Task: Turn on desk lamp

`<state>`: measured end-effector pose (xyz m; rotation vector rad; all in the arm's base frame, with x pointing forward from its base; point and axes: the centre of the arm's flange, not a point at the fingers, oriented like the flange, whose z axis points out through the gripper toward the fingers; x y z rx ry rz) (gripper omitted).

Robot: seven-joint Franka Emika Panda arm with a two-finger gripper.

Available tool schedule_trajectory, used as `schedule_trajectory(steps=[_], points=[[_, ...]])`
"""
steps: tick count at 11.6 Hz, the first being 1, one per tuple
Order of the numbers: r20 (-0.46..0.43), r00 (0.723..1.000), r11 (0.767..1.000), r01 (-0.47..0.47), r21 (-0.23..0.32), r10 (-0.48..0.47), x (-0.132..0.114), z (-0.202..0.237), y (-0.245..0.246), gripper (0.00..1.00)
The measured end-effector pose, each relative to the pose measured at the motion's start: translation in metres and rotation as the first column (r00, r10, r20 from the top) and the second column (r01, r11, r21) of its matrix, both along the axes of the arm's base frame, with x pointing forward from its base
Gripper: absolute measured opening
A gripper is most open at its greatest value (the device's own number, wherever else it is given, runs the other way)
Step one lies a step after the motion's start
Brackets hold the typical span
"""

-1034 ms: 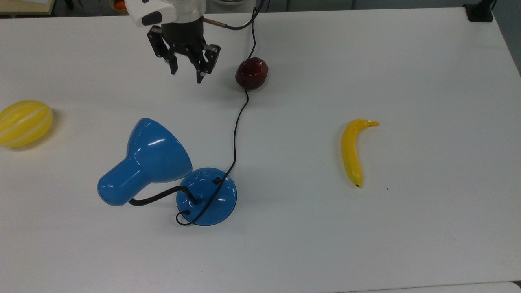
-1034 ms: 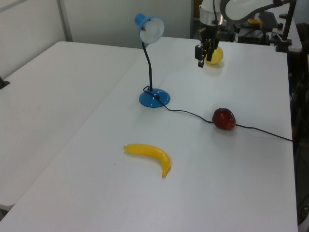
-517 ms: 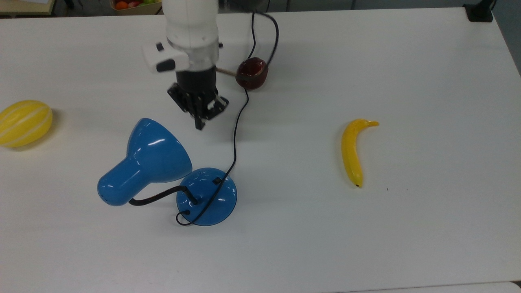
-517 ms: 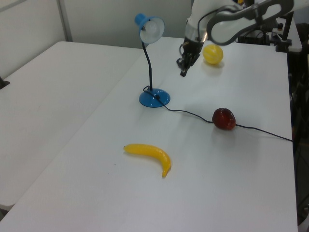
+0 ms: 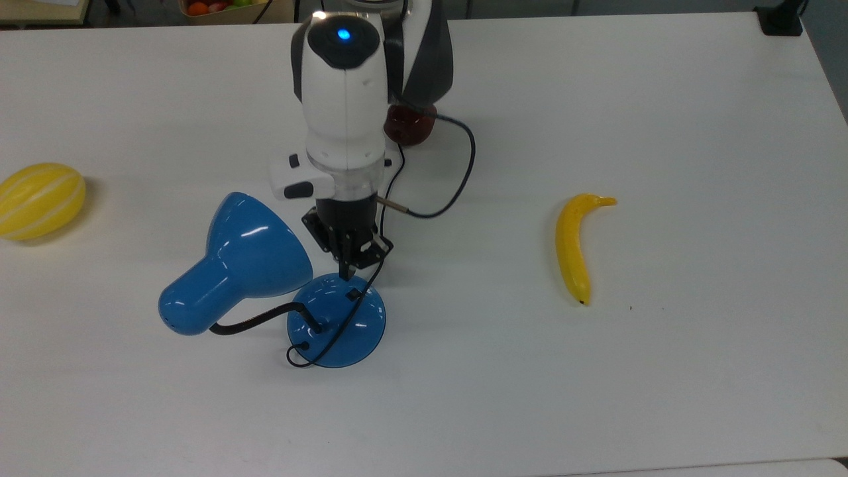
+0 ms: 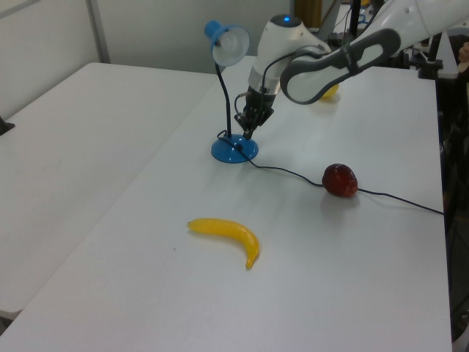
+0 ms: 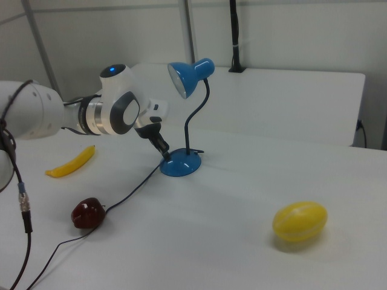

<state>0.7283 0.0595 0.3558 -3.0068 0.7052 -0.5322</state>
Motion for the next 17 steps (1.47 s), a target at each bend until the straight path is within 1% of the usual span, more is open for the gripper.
schedule_trajectory(steps=[2,4,7,9,10,11,12,13,15,16,17], points=[[0.022,0.999,0.999,0.041,-0.031,-0.04,0.012,-0.016,0.004,0.01],[0.058,0.997,0.998,0.051,-0.031,-0.049,0.019,-0.022,0.006,0.01],[0.064,0.997,0.998,0.051,-0.029,-0.049,0.02,-0.021,0.006,0.01],[0.094,0.994,0.998,0.053,-0.025,-0.051,0.023,-0.005,0.005,0.01],[0.111,0.992,0.998,0.059,-0.022,-0.056,0.02,0.012,0.001,0.05],[0.122,0.991,0.998,0.053,-0.028,-0.049,0.012,0.03,-0.005,0.05],[0.121,0.992,0.999,0.029,-0.042,-0.023,-0.002,0.047,-0.01,0.16],[0.105,0.994,0.998,0.001,-0.061,0.006,-0.023,0.063,-0.017,0.28],[0.009,1.0,0.996,-0.009,-0.092,0.01,-0.068,0.091,-0.028,0.59],[-0.046,0.999,0.994,-0.017,-0.111,0.011,-0.088,0.108,-0.036,0.73],[-0.107,0.993,0.99,-0.057,-0.128,0.044,-0.108,0.126,-0.046,0.89]])
